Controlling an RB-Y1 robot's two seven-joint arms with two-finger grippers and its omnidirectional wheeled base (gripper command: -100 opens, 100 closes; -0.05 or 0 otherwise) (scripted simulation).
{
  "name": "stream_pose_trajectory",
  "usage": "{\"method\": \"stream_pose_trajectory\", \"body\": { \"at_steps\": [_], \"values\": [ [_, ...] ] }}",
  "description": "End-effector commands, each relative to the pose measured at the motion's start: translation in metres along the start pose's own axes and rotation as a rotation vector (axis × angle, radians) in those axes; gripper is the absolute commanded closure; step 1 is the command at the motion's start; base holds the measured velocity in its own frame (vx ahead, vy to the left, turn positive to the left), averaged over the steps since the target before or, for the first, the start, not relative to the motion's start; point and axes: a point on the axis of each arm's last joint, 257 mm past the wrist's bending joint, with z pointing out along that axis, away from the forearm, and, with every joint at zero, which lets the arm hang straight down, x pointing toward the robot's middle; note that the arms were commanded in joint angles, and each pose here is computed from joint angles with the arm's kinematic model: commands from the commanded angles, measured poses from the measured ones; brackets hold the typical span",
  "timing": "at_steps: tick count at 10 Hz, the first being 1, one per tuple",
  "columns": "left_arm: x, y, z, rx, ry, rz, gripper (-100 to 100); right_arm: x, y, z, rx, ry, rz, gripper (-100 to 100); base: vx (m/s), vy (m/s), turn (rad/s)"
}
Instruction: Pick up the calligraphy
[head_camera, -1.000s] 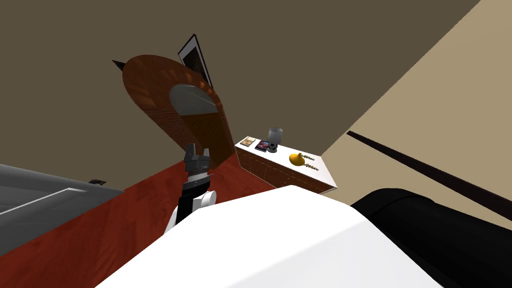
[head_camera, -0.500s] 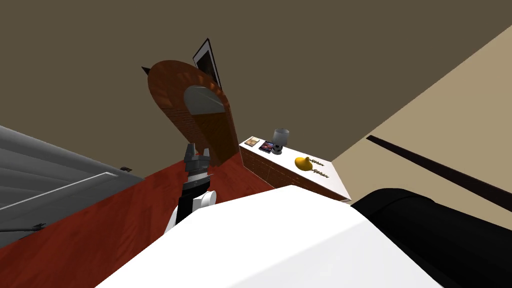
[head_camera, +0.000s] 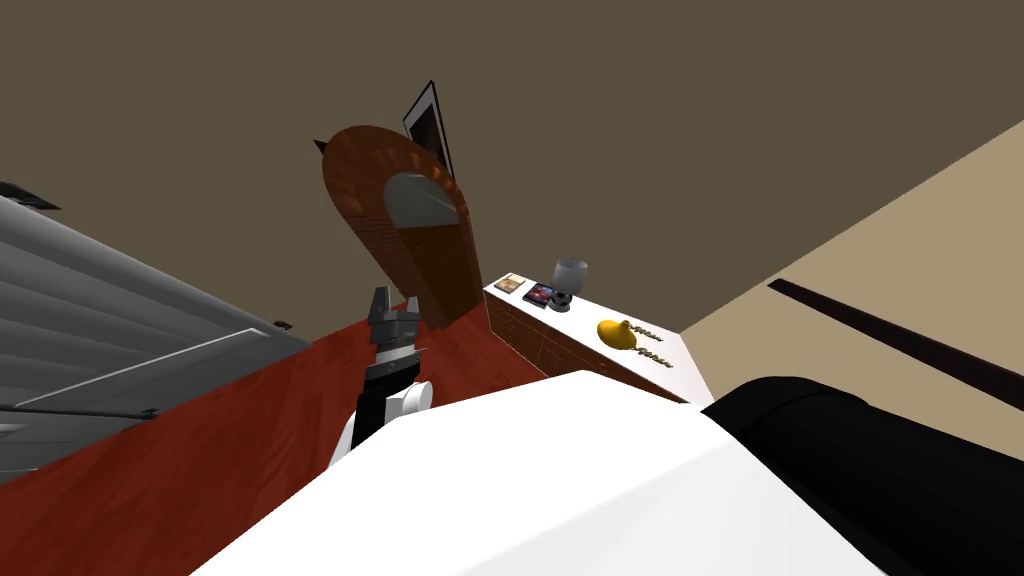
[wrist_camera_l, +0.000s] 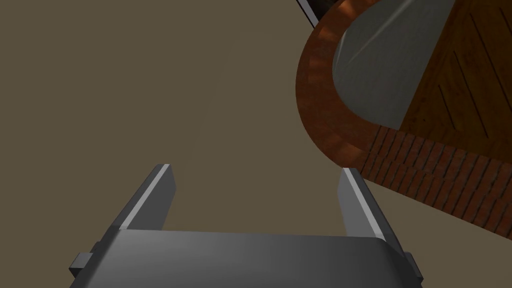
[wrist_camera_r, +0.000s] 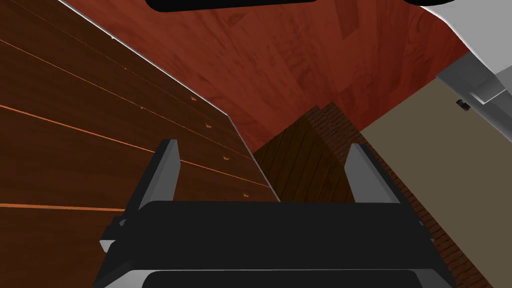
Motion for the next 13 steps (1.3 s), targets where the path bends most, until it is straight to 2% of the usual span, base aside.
{"method": "stream_pose_trajectory", "body": {
  "at_steps": [1, 2, 4, 5, 7, 8, 10, 11, 12, 13],
  "values": [
    [0.000, 0.000, 0.000, 0.000, 0.000, 0.000, 0, 0.008, -0.019, -0.010, 0.037, 0.032, -0.007, -100, 0.010, -0.030, 0.085],
    [0.000, 0.000, 0.000, 0.000, 0.000, 0.000, 0, 0.010, -0.022, -0.011, 0.044, 0.035, -0.004, -100, 0.003, -0.015, -0.030],
    [0.000, 0.000, 0.000, 0.000, 0.000, 0.000, 0, 0.036, -0.065, -0.051, 0.140, 0.135, -0.041, -100, -0.001, -0.033, 0.232],
    [0.000, 0.000, 0.000, 0.000, 0.000, 0.000, 0, 0.041, -0.075, -0.059, 0.165, 0.146, -0.034, -100, 0.008, -0.047, 0.076],
    [0.000, 0.000, 0.000, 0.000, 0.000, 0.000, 0, 0.060, -0.120, -0.110, 0.278, 0.240, -0.063, -100, 0.009, -0.064, 0.152],
    [0.000, 0.000, 0.000, 0.000, 0.000, 0.000, 0, 0.060, -0.120, -0.110, 0.278, 0.240, -0.063, -100, 0.002, -0.073, 0.077],
    [0.000, 0.000, 0.000, 0.000, 0.000, 0.000, 0, 0.066, -0.153, -0.154, 0.367, 0.306, -0.094, -100, -0.001, -0.087, 0.154],
    [0.000, 0.000, 0.000, 0.000, 0.000, 0.000, 0, 0.065, -0.152, -0.153, 0.363, 0.304, -0.095, -100, 0.003, -0.090, 0.074],
    [0.000, 0.000, 0.000, 0.000, 0.000, 0.000, 0, 0.068, -0.169, -0.177, 0.416, 0.334, -0.104, -100, 0.022, -0.099, 0.099],
    [0.000, 0.000, 0.000, 0.000, 0.000, 0.000, 0, 0.069, -0.171, -0.180, 0.423, 0.336, -0.102, -100, 0.022, -0.079, 0.063]
  ]
}}
